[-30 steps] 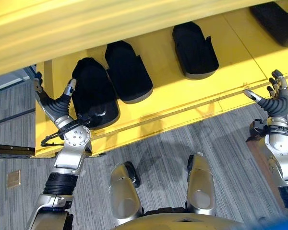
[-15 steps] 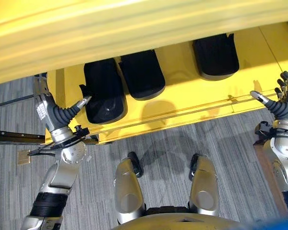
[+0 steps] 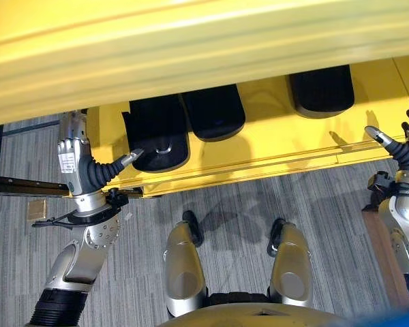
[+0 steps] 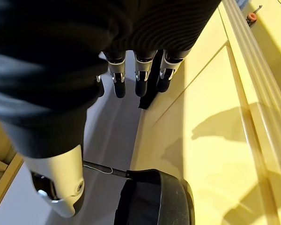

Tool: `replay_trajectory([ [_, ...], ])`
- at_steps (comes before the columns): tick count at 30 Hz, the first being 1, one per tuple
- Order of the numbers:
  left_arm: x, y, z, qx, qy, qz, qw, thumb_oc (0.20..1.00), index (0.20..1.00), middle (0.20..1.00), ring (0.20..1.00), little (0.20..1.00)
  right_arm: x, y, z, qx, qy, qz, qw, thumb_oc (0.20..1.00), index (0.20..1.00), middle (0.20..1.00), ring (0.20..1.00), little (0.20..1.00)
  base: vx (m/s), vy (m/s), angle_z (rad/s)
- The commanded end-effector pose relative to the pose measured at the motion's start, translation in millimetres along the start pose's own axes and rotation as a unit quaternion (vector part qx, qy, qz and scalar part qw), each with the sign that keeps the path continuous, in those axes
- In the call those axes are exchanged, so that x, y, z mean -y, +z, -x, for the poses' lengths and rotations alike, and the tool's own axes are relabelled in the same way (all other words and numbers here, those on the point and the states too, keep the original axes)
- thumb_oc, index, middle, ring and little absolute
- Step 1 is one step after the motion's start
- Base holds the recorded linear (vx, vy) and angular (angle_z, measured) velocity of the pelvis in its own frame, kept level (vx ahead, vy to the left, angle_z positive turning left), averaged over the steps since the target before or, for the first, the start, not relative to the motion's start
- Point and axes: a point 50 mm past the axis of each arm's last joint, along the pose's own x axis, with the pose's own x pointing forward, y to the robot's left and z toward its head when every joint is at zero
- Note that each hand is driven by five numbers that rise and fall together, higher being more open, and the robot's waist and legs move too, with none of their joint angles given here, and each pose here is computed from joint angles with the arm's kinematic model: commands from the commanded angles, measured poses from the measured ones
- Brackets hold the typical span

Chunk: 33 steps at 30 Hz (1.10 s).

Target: Move parts from the plastic box to the shelf.

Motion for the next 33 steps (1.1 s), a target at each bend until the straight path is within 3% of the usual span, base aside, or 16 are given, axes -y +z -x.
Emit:
replay_trajectory([
  [1,-10,21,-15,0.096,-0.023,-0.003,0.995,1.000,1.000,1.000,1.000,1.000,4,17,-4,0.062,-0.031,-0.040,0.997,1.000,1.000,1.000,1.000,1.000,-0.01,-0.024,0.13],
  [17,9,26,-5,0.143,-0.139,-0.036,0.979,1.000,1.000,1.000,1.000,1.000,4,23,-16,0.079,-0.031,-0.040,0.996,1.000,1.000,1.000,1.000,1.000,0.00,0.000,0.01],
  [33,36,19,11,0.132,-0.251,-0.059,0.957,1.000,1.000,1.000,1.000,1.000,-8,26,-26,0.082,-0.003,-0.036,0.996,1.000,1.000,1.000,1.000,1.000,0.00,0.000,0.00],
])
